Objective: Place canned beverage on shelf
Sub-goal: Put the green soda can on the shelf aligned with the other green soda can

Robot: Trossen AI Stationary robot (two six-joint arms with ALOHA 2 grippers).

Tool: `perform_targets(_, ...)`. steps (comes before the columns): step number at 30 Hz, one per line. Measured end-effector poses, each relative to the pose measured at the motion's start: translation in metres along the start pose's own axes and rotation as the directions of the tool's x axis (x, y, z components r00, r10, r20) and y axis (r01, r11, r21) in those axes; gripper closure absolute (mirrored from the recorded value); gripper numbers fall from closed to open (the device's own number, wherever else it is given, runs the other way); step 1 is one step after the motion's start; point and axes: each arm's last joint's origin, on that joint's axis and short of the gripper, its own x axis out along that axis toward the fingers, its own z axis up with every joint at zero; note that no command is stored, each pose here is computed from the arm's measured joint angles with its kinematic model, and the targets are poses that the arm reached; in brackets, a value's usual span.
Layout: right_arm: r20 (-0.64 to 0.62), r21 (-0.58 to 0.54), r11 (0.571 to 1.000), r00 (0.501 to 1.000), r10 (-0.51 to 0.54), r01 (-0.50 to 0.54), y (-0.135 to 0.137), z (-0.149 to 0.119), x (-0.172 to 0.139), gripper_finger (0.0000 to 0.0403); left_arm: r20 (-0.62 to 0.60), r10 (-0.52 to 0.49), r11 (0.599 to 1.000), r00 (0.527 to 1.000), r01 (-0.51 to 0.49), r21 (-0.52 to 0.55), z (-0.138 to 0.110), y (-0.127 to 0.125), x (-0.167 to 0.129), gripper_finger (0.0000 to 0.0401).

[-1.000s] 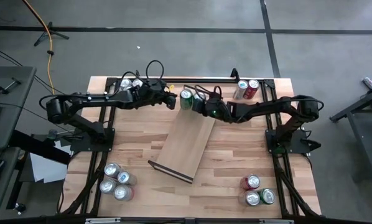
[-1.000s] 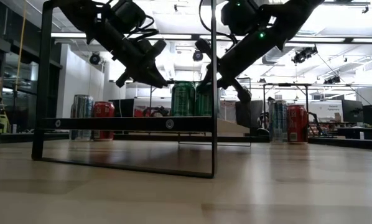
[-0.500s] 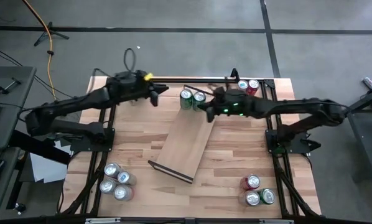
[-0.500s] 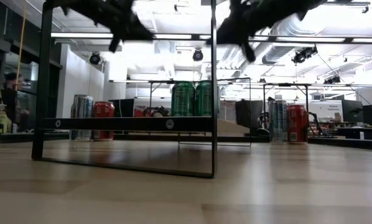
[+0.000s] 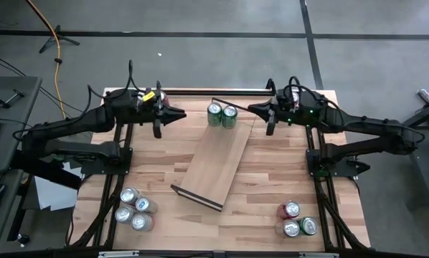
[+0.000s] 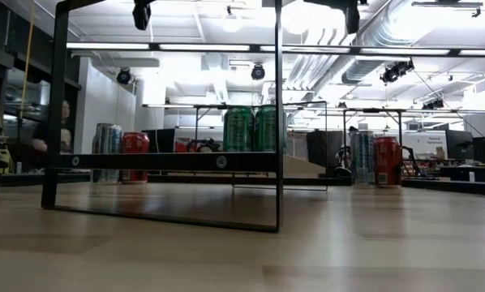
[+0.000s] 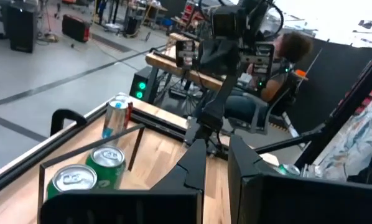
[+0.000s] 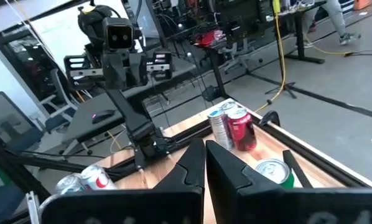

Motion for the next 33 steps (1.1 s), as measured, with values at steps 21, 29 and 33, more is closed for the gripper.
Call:
perform_targets(21, -0.036, -0.015, 0.999, 0.999, 0.028, -0.028, 0.0, -0.003, 0.001, 0.036, -0.049, 0.016, 1.0, 0.999, -0.015, 0.009, -0.007, 0.004, 0.011, 0.0401)
perform_targets(29, -0.087, 0.012, 0.982, 0.979, 0.187, -0.186, 0.017, 0.001, 0.017, 0.0186, -0.095, 0.031, 0.999, 0.995, -0.033, -0.022, -0.011, 0.005, 0.01, 0.04)
perform_targets(33, -0.186, 0.036, 0.975, 0.957, 0.222, -0.219, 0.038, 0.006, 0.028, 0.0099, -0.09, 0.011, 1.0, 0.996, -0.01, 0.017, -0.01, 0.004, 0.008, 0.04)
